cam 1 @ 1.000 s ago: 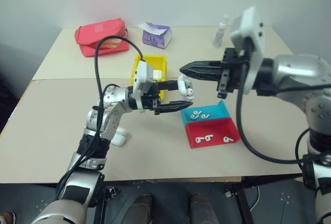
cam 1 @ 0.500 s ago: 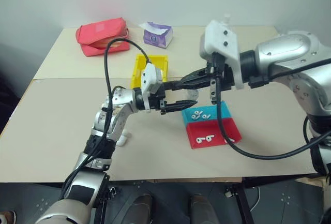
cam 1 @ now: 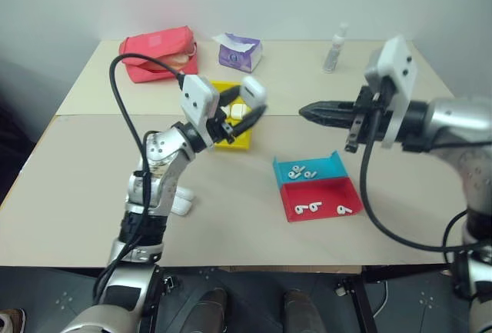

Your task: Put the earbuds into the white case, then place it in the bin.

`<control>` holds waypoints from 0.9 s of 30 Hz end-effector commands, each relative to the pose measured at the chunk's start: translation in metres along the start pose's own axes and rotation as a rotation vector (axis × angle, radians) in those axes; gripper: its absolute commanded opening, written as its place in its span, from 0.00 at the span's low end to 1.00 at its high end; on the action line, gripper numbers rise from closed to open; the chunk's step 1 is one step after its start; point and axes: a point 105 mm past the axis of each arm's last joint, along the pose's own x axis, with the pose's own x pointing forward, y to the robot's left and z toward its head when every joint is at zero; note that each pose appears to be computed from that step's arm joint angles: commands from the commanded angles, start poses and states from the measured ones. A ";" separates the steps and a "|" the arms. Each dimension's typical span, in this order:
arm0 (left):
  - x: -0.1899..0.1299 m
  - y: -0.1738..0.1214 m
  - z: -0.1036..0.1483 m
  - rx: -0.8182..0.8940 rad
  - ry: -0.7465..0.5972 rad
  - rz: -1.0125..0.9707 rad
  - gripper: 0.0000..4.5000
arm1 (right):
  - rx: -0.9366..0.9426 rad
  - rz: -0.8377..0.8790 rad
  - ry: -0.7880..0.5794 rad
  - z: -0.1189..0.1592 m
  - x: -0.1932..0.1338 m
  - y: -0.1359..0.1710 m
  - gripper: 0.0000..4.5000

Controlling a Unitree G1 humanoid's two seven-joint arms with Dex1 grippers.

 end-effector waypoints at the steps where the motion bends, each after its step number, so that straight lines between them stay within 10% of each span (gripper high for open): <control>1: 0.017 0.035 0.004 0.100 0.027 0.278 0.62 | -0.038 -0.155 -0.005 -0.001 0.001 -0.003 0.01; 12: 0.044 0.044 -0.052 0.179 0.323 0.381 0.62 | 0.031 -0.194 0.006 -0.009 0.006 0.007 0.01; 15: 0.041 0.041 -0.058 0.188 0.350 0.348 0.91 | 0.040 -0.194 0.008 -0.011 0.006 0.009 0.00; 27: -0.034 0.043 -0.021 0.042 0.226 0.051 0.99 | 0.141 -0.220 -0.020 -0.027 0.000 0.009 0.00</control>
